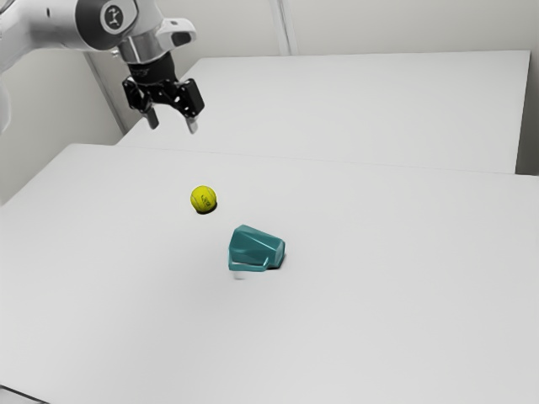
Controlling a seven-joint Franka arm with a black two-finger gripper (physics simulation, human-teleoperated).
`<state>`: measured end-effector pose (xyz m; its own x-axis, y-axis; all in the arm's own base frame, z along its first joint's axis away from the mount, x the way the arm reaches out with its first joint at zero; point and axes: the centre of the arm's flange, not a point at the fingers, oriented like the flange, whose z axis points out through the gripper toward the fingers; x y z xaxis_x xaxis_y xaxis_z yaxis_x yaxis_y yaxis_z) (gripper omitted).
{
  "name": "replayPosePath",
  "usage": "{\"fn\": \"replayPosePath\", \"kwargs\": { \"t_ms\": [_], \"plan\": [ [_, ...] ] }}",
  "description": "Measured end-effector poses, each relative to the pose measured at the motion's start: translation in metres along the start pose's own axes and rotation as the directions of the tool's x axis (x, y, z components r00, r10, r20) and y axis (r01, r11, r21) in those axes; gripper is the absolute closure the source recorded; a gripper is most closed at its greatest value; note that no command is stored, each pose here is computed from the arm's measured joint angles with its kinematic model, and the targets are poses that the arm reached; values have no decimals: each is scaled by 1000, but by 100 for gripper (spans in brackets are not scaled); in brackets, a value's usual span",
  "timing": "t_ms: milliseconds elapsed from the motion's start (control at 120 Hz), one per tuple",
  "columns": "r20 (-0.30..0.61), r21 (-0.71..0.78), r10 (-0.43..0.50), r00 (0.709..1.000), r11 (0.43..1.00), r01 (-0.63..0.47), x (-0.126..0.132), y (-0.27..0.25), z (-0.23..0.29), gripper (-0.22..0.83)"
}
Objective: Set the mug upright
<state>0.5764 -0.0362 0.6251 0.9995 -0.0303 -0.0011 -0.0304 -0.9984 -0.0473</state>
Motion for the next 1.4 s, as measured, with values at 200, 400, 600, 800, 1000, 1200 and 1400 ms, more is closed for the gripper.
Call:
{"fn": "replayPosePath", "kwargs": {
  "t_ms": [200, 400, 600, 800, 1000, 1200, 1400],
  "plan": [
    [-11, -2, -18, 1000, 1000, 18, 2, -8, -3, 0],
    [10, -30, -30, 999, 999, 31, 1, -10, 5, 0],
    [81, -98, -56, 995, 993, 64, -3, -15, 52, 0],
    [167, -250, -71, 983, 962, 112, -10, -16, 108, 0],
    [188, -463, -81, 979, 872, 161, -17, -39, 161, 0],
    [135, -622, -59, 989, 772, 131, -18, -56, 209, 0],
    [82, -715, -13, 997, 696, 67, -8, -65, 273, 0]
  ]
}}
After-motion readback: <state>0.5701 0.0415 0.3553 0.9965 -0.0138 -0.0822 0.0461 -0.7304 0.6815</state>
